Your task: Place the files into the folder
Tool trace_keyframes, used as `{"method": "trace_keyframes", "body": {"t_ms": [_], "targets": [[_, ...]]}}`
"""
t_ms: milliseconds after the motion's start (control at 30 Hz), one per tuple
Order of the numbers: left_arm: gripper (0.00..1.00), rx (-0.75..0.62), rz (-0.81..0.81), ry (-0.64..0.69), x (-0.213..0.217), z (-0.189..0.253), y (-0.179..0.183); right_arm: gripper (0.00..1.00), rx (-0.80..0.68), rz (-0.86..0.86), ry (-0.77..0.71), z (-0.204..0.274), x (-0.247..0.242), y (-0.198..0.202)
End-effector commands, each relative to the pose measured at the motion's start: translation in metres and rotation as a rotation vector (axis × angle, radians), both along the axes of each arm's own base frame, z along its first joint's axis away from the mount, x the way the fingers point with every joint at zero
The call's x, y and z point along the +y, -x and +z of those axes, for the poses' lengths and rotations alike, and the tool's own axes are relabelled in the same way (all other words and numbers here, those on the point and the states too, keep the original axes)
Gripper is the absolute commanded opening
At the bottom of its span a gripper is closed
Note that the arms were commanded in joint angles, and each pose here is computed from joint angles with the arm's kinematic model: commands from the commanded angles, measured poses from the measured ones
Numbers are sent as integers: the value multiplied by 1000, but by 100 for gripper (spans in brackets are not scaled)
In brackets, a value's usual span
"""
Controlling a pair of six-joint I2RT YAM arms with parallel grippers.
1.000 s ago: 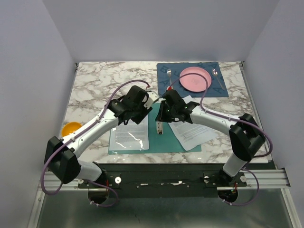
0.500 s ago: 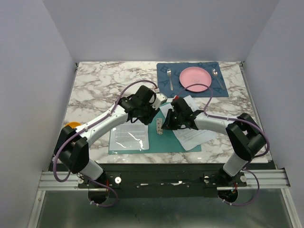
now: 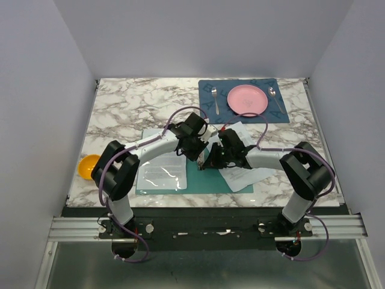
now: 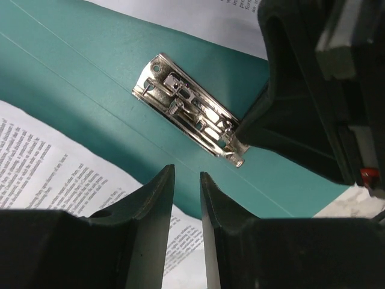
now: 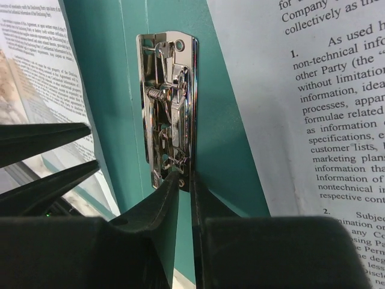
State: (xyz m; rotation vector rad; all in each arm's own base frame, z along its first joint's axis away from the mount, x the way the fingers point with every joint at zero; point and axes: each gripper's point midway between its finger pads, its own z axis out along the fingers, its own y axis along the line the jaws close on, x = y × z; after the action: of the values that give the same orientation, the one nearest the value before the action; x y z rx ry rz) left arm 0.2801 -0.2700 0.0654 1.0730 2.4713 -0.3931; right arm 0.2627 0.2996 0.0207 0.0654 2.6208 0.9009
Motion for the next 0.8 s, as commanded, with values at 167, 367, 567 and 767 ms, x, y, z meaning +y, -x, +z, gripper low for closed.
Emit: {"method": "trace_keyframes", "body": {"t_ms": [167, 367, 567, 767], "targets": [[35, -16, 33, -24, -12, -22, -22, 15, 83, -49, 15, -32, -10, 16], [35, -38, 80, -3, 0, -6, -34, 12, 105, -104, 28, -42, -16, 15], [50, 16, 108, 43, 10, 18, -14, 8, 145, -138, 6, -50, -10, 11], [44, 67, 102, 46, 20, 5, 10, 4, 183, -166, -4, -59, -8, 12]]}}
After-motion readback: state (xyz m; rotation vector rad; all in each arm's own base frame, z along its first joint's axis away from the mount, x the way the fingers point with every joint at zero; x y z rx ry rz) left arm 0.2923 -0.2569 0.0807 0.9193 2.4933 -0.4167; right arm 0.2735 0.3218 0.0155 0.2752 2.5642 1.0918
